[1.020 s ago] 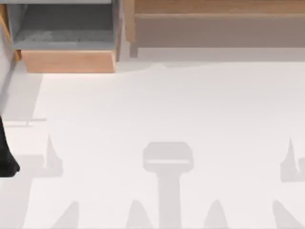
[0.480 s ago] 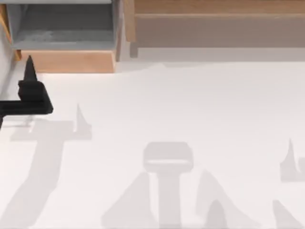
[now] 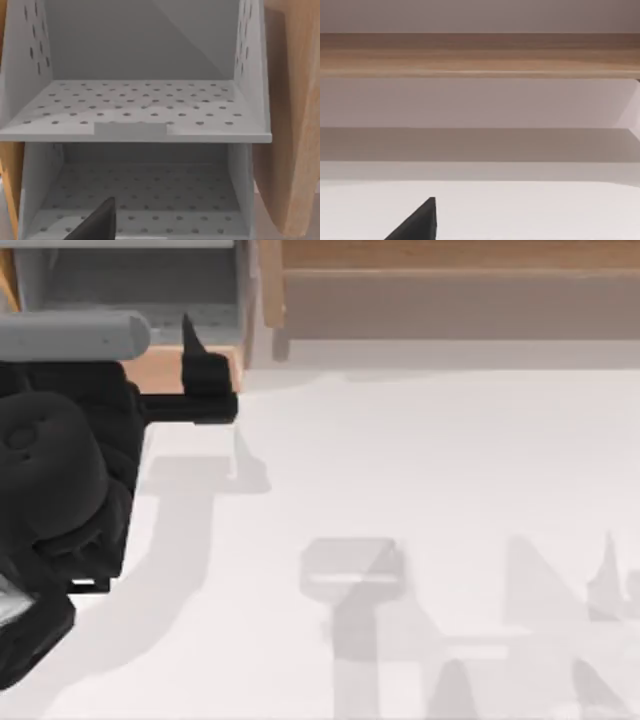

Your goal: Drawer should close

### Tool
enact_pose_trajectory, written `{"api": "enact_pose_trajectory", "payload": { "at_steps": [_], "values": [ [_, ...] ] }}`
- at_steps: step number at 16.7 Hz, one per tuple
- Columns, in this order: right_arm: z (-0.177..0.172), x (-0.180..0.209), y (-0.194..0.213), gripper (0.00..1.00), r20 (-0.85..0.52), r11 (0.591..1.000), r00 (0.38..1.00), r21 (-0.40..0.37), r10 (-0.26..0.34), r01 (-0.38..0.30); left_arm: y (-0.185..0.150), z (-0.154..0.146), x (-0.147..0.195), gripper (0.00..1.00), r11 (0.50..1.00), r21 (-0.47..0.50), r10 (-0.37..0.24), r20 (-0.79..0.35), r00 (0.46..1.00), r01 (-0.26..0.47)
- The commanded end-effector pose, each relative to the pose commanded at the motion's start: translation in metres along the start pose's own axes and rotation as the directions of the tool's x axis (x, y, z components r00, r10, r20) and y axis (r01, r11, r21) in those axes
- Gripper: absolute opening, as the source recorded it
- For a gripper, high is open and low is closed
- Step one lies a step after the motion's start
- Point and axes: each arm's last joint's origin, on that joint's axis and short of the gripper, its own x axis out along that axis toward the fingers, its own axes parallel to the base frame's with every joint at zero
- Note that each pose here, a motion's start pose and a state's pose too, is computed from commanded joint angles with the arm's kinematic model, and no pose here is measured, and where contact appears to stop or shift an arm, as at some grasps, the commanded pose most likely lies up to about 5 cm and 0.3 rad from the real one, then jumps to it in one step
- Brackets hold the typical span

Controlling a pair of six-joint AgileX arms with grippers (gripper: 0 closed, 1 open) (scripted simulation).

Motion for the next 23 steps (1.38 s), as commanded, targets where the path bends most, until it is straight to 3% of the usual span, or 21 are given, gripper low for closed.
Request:
{"api": "enact_pose_trajectory", "payload": {
  "at_steps": [8,13,17,20,23],
  "values": [
    [0.0,0.0,0.0,1.0,0.0,1.0,1.0,0.0,0.0,0.0,-0.002,-0.004,0.003,1.0,1.0,0.014,0.002,-0.006,1.0,-0.002],
    [0.0,0.0,0.0,1.0,0.0,1.0,1.0,0.0,0.0,0.0,0.038,-0.045,0.022,1.0,0.969,0.249,0.016,-0.093,0.996,0.008],
    [0.0,0.0,0.0,1.0,0.0,1.0,1.0,0.0,0.0,0.0,0.095,-0.095,0.027,1.0,0.861,0.498,0.023,-0.229,0.973,0.098],
    [0.0,0.0,0.0,1.0,0.0,1.0,1.0,0.0,0.0,0.0,0.139,-0.126,0.02,1.0,0.745,0.636,0.01,-0.309,0.951,0.199],
    [0.0,0.0,0.0,1.0,0.0,1.0,1.0,0.0,0.0,0.0,0.18,-0.142,0.014,1.0,0.609,0.752,-0.013,-0.309,0.951,0.252]
  ]
}}
